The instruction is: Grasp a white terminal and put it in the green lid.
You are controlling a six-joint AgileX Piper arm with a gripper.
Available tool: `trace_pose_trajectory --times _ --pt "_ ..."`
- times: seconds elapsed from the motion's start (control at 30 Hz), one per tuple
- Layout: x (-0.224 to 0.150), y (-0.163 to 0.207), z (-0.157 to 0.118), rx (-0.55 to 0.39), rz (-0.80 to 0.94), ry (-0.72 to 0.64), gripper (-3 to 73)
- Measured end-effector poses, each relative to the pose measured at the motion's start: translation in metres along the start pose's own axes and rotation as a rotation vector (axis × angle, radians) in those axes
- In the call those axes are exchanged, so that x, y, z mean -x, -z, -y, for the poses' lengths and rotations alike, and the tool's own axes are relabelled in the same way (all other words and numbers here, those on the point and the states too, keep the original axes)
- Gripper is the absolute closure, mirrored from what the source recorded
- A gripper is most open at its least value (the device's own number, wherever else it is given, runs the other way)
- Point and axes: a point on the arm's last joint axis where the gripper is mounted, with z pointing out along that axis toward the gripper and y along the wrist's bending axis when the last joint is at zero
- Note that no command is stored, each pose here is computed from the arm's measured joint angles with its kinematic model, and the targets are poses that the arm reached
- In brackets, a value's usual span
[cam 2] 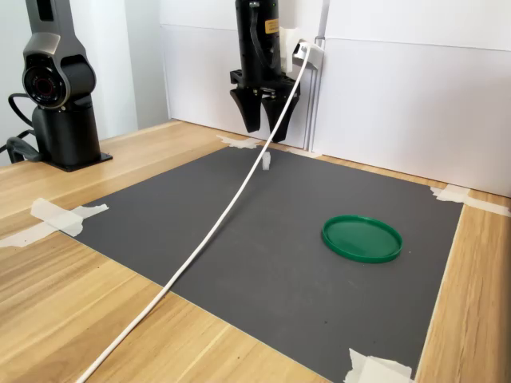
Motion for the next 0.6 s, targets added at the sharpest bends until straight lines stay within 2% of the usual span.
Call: trace_pose_trajectory --times 0.37,0.6 --pt "0.000 -0.028 0.002 0.041 -0.053 -0.005 -0.1" --pt "0.001 -0.032 0.004 0.030 -0.042 -0.006 -0.1"
